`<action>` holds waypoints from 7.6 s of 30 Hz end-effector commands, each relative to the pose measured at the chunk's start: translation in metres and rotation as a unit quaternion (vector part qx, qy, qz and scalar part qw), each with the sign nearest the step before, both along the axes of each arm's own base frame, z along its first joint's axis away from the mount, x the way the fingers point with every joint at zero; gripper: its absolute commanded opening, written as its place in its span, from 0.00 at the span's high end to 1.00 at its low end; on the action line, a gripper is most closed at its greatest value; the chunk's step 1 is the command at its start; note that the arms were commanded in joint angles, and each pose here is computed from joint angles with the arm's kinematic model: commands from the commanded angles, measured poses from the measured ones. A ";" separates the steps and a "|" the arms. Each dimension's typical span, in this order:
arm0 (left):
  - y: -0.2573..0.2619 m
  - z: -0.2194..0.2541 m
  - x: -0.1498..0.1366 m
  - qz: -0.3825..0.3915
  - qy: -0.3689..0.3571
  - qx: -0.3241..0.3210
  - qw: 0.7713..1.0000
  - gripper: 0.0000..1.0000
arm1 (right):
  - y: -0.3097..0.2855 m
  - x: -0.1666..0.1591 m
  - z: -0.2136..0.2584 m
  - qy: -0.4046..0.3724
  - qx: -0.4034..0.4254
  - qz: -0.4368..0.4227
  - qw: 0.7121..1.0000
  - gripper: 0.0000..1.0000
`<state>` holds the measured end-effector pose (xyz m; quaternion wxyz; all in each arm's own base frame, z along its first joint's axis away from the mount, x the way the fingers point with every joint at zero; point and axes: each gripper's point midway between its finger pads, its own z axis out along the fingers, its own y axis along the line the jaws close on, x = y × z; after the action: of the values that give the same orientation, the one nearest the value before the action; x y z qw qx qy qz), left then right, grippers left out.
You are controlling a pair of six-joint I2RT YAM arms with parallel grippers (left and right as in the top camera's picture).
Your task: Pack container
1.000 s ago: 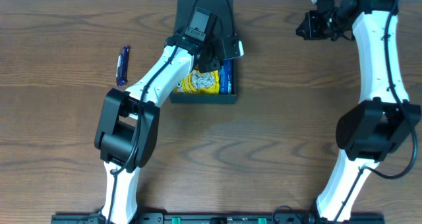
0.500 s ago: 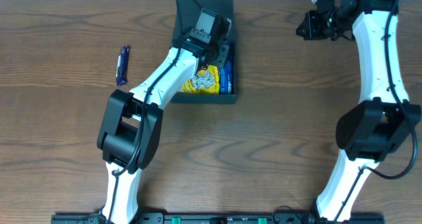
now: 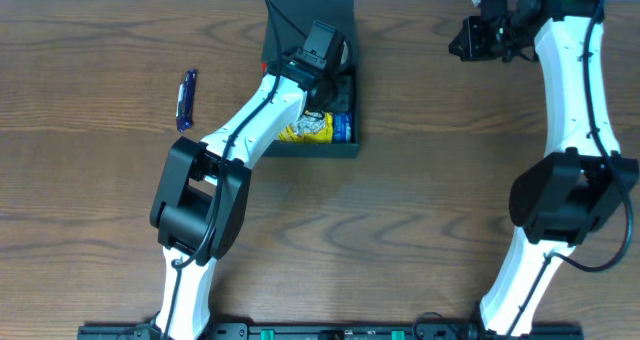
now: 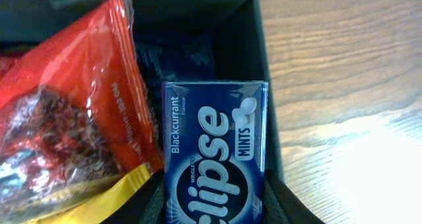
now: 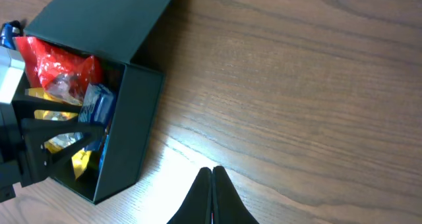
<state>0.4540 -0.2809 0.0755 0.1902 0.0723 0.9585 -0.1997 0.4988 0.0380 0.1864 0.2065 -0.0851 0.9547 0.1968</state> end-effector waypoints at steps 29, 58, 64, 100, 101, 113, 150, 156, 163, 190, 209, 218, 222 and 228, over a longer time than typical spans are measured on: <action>0.331 0.059 -0.010 0.106 0.006 0.201 0.974 0.05 | 0.003 -0.004 0.017 -0.020 -0.001 0.010 1.000 0.98; 0.332 -0.067 0.010 0.058 0.083 0.202 0.974 0.34 | 0.007 -0.010 0.015 -0.007 0.001 0.013 1.000 0.98; 0.331 -0.074 0.009 0.056 0.090 0.200 0.974 0.42 | 0.007 -0.010 0.015 -0.007 0.001 0.013 1.000 0.98; 0.262 0.042 0.025 0.116 0.084 0.120 0.982 0.94 | -0.031 -0.015 0.012 0.022 0.013 -0.052 0.998 0.99; 0.247 0.052 0.028 0.117 0.074 0.109 0.984 0.94 | -0.034 -0.015 0.012 0.023 0.014 -0.057 0.998 0.98; 0.064 0.052 -0.002 0.027 0.042 0.110 0.993 0.94 | -0.037 -0.017 0.012 0.027 0.014 -0.060 0.998 0.98; 0.173 0.098 0.059 0.129 -0.014 0.087 0.988 0.94 | 0.009 -0.011 0.013 0.009 0.012 -0.012 1.000 0.95; 0.243 0.100 0.073 0.196 -0.016 0.082 0.977 0.94 | 0.056 0.002 -0.002 -0.005 0.027 0.002 1.000 0.99; 0.233 0.078 0.099 0.151 -0.010 -0.045 0.987 0.94 | 0.097 0.020 -0.030 -0.020 0.060 -0.019 0.998 0.98; 0.145 -0.020 0.115 0.132 0.076 -0.134 0.979 0.94 | 0.163 0.038 -0.153 0.082 0.279 0.013 0.957 0.98; 0.150 -0.043 0.056 0.116 0.190 -0.077 0.972 0.94 | 0.178 0.016 -0.158 0.112 0.273 0.044 0.955 0.98; 0.183 -0.038 0.092 0.171 0.133 -0.086 0.972 0.94 | 0.187 0.009 -0.130 0.046 0.331 0.152 0.930 0.98; 0.192 -0.034 0.102 0.188 0.117 -0.095 0.970 0.94 | 0.189 0.011 -0.115 0.022 0.361 0.178 0.915 0.98; 0.196 -0.029 0.117 0.206 0.093 -0.108 0.968 0.94 | 0.188 0.014 -0.106 0.001 0.374 0.192 0.907 0.98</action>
<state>0.5661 -0.0826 0.0414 0.1364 -0.1576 0.9427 -0.2605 0.5212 0.2224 0.0661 0.1822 -0.1567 0.8117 0.5323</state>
